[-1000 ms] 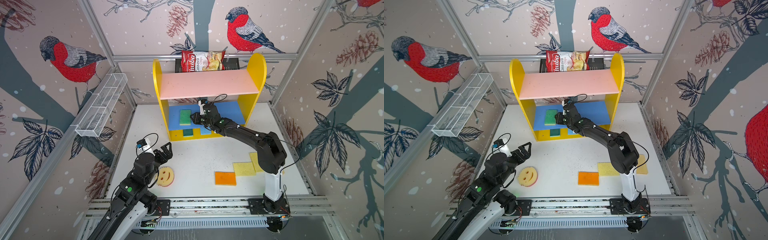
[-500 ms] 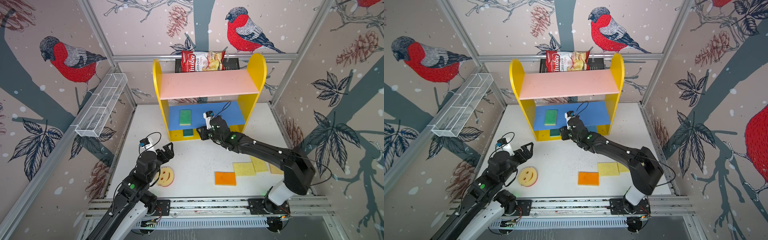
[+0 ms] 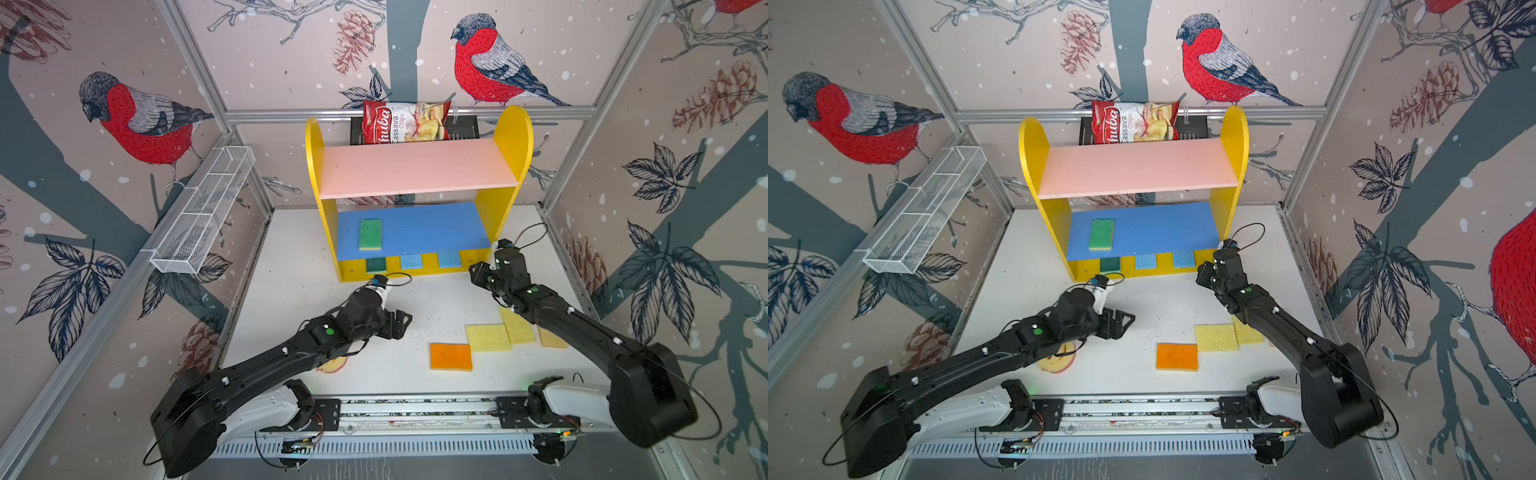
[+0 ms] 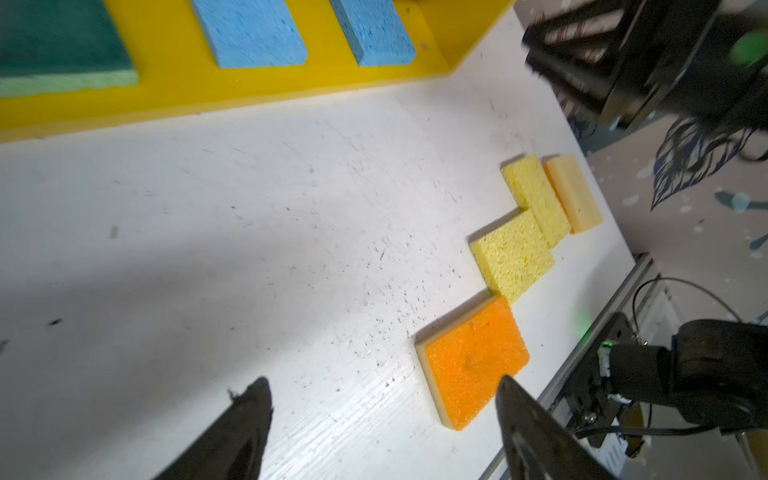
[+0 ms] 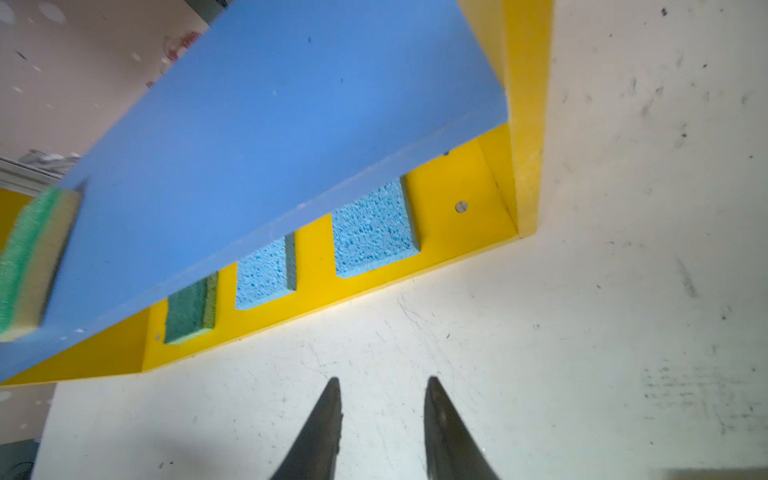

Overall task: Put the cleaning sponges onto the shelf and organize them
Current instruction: 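Release the green sponge and draw both grippers back toward the orange sponge, then lower both grippers onto the orange sponge and grasp it with the right gripper, then lift the orange sponge upright with the right gripper while left gripper steadies it, then carry the orange sponge onto the blue shelf with right gripper while left withdraws, then set the orange sponge upright beside the green sponge with the right gripper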

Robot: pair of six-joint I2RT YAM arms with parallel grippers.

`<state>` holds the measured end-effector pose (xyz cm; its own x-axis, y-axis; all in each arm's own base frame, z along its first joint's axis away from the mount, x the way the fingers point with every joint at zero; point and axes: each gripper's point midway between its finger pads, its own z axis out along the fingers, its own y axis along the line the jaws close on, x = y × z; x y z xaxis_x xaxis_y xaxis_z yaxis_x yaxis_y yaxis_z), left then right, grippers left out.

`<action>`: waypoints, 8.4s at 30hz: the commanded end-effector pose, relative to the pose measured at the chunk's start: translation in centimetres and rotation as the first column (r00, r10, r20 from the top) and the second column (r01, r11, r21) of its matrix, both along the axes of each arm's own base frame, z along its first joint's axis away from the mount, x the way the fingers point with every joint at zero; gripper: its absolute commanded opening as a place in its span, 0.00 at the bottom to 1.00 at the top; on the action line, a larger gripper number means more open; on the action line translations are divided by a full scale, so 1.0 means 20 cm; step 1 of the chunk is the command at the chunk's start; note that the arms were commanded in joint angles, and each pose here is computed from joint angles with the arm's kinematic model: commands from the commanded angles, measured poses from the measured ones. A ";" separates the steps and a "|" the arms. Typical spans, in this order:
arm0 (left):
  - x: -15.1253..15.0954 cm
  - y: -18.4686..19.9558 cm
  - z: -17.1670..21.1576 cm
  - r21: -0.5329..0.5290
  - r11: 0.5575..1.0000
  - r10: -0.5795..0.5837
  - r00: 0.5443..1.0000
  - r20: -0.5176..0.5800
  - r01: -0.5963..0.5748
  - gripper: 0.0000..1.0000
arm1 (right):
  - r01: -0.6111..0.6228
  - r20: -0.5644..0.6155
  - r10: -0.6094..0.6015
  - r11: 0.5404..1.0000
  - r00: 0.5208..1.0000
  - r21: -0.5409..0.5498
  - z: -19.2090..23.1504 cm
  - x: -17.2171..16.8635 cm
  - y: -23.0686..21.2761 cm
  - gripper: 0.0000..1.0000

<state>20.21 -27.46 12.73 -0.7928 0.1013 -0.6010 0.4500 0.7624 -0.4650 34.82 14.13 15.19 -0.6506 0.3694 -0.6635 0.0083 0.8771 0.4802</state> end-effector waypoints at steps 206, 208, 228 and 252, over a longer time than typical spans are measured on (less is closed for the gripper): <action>0.20 0.93 0.41 -0.271 0.662 0.736 0.674 0.061 -0.698 0.95 | -0.512 0.137 0.496 0.851 0.857 0.118 0.28 0.15 0.94 0.00; 0.20 0.93 0.40 -0.266 0.664 0.735 0.676 0.057 -0.699 0.95 | -0.504 0.126 0.490 0.856 0.862 0.117 0.27 0.18 0.95 0.00; 0.20 0.91 0.39 -0.269 0.664 0.731 0.681 0.040 -0.698 0.95 | -0.450 0.001 0.455 0.882 0.891 0.141 0.10 0.27 0.96 0.10; 0.23 0.88 0.37 -0.266 0.670 0.723 0.691 0.021 -0.693 0.95 | -0.396 -0.020 0.401 0.912 0.916 0.107 0.03 0.29 0.90 0.31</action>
<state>24.52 -9.64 19.55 -0.5038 -0.5999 -0.6216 -0.1428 0.7675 -0.6249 40.90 32.85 17.24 -0.7624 0.1456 -0.6305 -0.3524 0.7238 0.5932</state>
